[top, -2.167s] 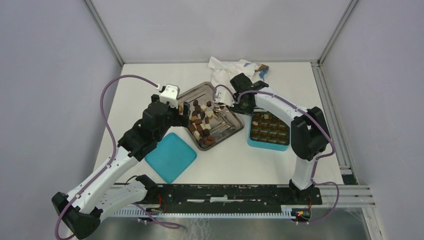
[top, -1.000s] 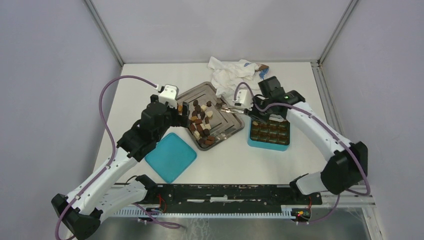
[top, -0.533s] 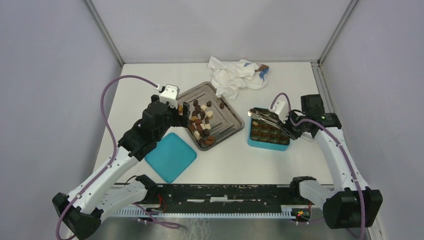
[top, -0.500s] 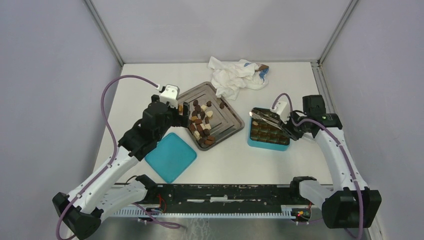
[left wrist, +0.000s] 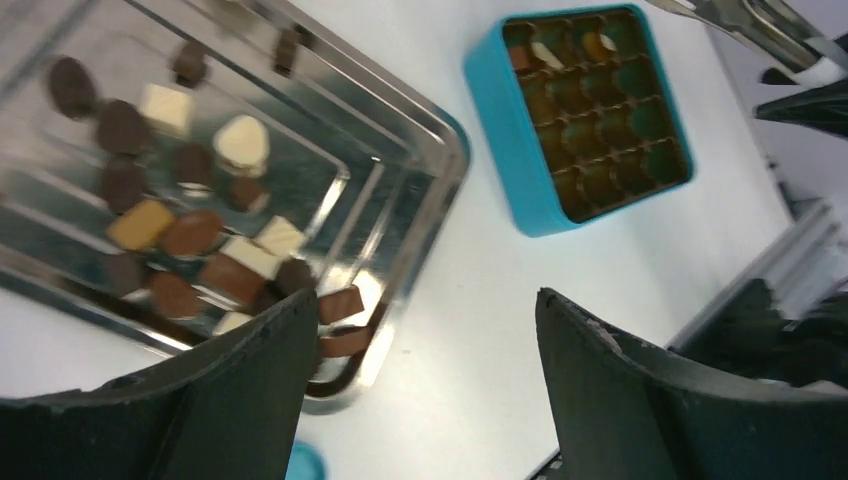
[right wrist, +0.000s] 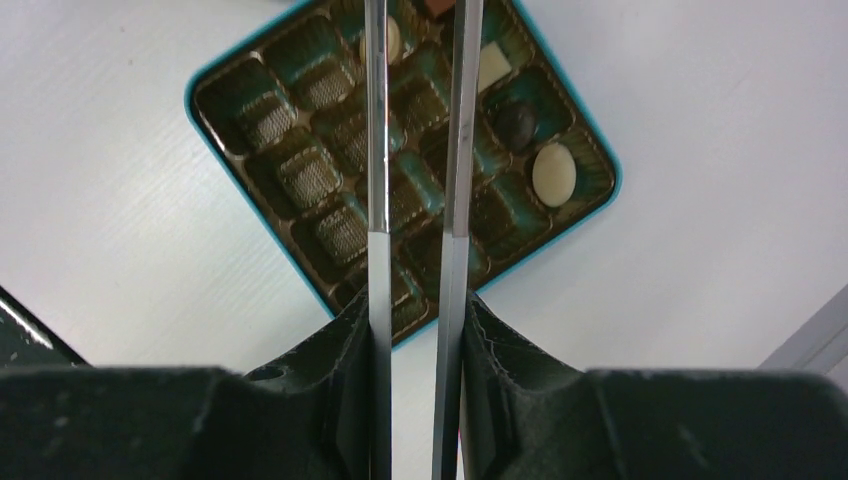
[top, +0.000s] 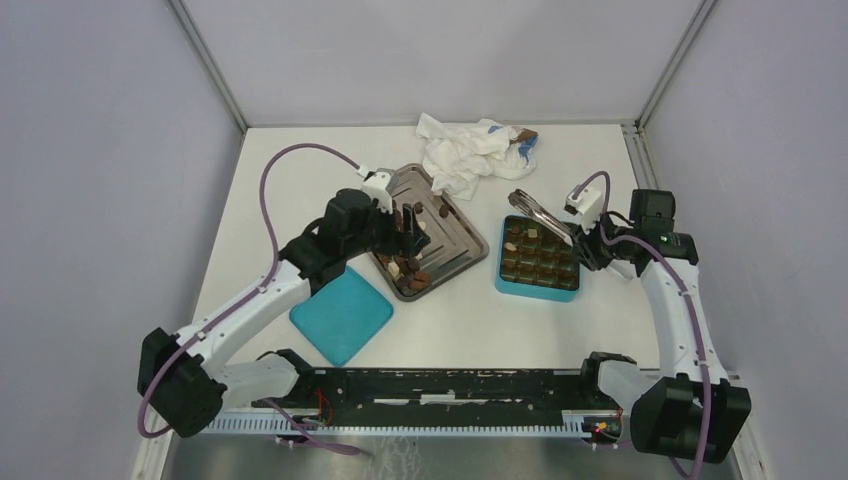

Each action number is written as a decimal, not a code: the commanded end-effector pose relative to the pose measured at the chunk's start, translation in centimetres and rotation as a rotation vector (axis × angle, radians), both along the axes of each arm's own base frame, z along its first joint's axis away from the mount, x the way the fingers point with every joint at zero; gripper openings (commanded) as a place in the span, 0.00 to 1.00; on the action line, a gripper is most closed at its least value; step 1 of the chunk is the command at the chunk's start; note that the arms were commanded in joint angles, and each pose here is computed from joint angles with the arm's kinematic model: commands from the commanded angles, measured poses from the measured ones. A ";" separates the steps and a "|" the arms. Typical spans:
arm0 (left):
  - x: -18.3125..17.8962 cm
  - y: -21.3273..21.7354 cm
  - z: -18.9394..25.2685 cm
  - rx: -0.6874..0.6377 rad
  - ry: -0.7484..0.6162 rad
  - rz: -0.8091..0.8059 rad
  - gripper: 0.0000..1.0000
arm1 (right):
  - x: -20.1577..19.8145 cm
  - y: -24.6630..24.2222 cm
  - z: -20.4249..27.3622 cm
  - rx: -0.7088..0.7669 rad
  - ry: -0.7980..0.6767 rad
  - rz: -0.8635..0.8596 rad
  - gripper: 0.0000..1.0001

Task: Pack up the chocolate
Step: Adjust the packing box at the center of the board.

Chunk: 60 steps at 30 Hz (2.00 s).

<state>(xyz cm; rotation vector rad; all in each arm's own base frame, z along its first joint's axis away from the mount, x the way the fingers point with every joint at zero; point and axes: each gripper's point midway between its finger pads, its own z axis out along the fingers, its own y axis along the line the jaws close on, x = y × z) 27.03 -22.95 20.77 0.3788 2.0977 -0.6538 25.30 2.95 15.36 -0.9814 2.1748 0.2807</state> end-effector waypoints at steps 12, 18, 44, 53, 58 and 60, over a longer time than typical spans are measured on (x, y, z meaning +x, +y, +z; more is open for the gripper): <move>0.3 -15.5 -3.6 -0.177 0.086 0.142 0.72 | 3.5 0.5 3.2 0.223 -0.216 -0.147 0.04; 2.6 -18.1 -7.1 -0.086 0.085 0.166 0.70 | 3.9 -0.8 2.8 0.174 -0.228 -0.214 0.05; 4.4 -21.5 -13.9 0.150 0.161 0.169 0.44 | 3.8 -1.0 1.7 0.172 -0.205 -0.236 0.05; 4.7 -21.5 -15.0 0.197 0.162 0.185 0.23 | 3.8 -1.3 1.4 0.162 -0.199 -0.246 0.05; 5.3 -21.4 -12.9 0.185 0.100 0.213 0.02 | 3.8 -1.4 1.3 0.160 -0.199 -0.253 0.05; 5.5 -20.9 -11.2 0.183 0.035 0.249 0.02 | 3.7 -1.4 1.4 0.164 -0.196 -0.253 0.05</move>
